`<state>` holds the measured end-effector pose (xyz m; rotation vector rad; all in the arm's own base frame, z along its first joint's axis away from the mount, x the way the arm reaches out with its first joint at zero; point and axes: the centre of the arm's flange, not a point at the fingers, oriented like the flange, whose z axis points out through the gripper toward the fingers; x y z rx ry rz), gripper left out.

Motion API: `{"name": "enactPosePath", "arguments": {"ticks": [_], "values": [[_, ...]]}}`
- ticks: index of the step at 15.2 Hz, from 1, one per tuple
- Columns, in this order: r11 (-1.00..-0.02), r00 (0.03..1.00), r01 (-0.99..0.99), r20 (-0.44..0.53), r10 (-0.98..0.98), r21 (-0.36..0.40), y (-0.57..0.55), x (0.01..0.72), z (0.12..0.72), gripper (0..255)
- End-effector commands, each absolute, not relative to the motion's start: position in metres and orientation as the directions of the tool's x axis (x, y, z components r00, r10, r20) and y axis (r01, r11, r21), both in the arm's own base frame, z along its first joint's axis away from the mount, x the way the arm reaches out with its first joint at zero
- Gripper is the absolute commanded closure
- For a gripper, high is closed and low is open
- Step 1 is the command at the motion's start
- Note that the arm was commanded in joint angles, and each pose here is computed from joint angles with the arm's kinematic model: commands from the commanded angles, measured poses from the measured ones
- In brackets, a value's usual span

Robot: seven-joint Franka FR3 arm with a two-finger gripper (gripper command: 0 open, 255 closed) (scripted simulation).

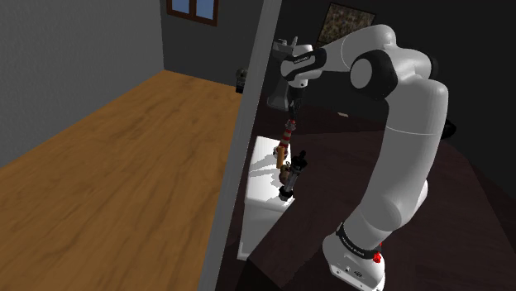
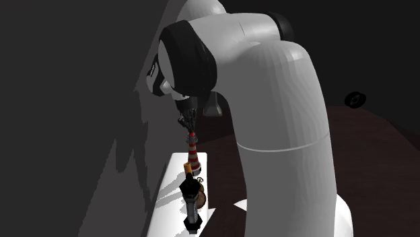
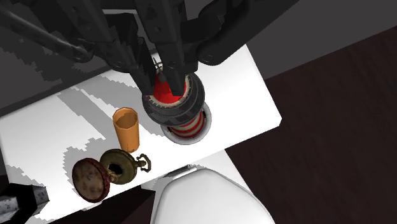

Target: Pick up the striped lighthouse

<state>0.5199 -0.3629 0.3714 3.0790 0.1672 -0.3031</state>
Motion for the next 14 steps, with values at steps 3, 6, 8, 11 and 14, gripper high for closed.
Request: {"name": "enactPosePath", "arguments": {"ticks": [3, 6, 8, 11, 14], "values": [[-0.993, 0.975, 0.111, -0.197, 0.103, 0.032, -0.363, 0.52, 0.382, 255], [-0.993, 0.975, 0.111, -0.197, 0.103, 0.032, -0.363, 0.52, 0.397, 255], [-0.993, 0.975, 0.111, -0.197, 0.103, 0.032, -0.363, 0.52, 0.408, 255], [-0.993, 0.975, 0.111, -0.197, 0.103, 0.032, -0.363, 0.52, 0.424, 255], [-0.993, 0.975, 0.111, -0.197, 0.103, 0.032, -0.363, 0.52, 0.44, 255]]}}
